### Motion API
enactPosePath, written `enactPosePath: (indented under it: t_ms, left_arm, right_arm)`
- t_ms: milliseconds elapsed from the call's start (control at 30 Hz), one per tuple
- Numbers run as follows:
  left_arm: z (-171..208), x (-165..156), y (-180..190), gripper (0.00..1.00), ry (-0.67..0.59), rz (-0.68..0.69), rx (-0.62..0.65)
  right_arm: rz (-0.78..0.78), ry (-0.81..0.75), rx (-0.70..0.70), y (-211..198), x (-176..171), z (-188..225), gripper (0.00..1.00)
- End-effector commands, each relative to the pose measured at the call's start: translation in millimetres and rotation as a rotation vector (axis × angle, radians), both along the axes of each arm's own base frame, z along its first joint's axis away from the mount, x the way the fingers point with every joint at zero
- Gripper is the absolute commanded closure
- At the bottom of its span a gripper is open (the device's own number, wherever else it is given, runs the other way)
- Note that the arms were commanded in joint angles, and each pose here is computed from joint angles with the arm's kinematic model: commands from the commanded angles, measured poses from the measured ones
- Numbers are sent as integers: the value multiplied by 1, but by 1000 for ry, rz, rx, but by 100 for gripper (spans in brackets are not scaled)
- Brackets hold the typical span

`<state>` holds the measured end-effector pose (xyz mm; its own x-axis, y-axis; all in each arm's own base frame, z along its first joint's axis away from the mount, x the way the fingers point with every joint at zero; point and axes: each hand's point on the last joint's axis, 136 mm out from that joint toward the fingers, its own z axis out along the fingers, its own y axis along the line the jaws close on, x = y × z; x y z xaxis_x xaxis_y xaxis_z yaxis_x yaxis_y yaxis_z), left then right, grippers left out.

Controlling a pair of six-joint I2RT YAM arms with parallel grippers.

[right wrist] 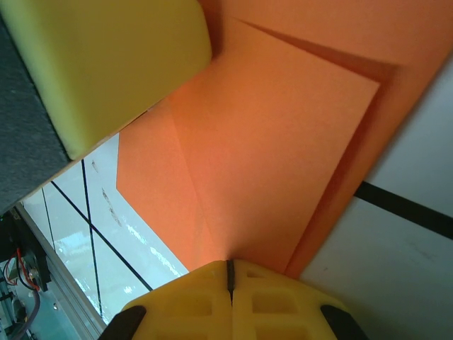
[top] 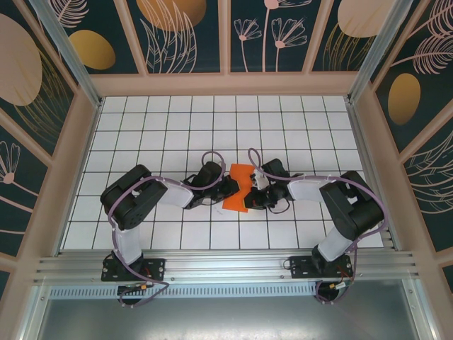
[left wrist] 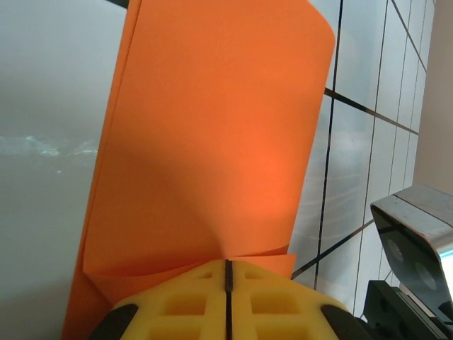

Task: Fold a paper plane with a square sheet of paper (pick it up from the middle)
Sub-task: Fold the triangle a second time at the center of the table.

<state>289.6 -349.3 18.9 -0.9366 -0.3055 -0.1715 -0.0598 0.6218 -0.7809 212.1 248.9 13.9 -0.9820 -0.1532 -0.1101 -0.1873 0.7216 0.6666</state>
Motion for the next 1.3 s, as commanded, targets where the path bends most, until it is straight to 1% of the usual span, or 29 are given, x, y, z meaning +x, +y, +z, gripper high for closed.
enactPosePath:
  t_ms: [0, 200, 333, 533, 700, 733, 867, 933, 1133, 1267]
  left_arm:
    - [-18, 4, 11, 90, 7, 41, 56]
    - [-22, 1, 14, 90, 7, 35, 76]
    - [-24, 0, 14, 90, 11, 33, 80]
    - [-22, 1, 13, 90, 11, 33, 74]
    - [-22, 2, 13, 90, 13, 33, 77]
    - [-22, 1, 13, 90, 11, 32, 76]
    - [-24, 0, 14, 90, 16, 33, 85]
    - [-26, 0, 16, 90, 17, 34, 93]
    - [-36, -2, 20, 91, 31, 37, 125]
    - [-42, -3, 23, 91, 43, 43, 139]
  right_arm:
    - [-22, 24, -112, -18, -7, -14, 95]
    - [9, -38, 20, 4, 6, 27, 93]
    - [43, -51, 53, 18, 8, 36, 93]
    - [40, -32, 7, 23, 14, 21, 93]
    - [46, -8, -12, 23, 10, 8, 93]
    - [43, -9, -21, 21, 10, 6, 93]
    - [26, 16, -130, 2, 4, -13, 94]
    - [26, 30, -148, -5, -4, -18, 94]
    - [33, 56, -118, -12, -22, -19, 93]
    - [26, 65, -93, -15, -25, -17, 93]
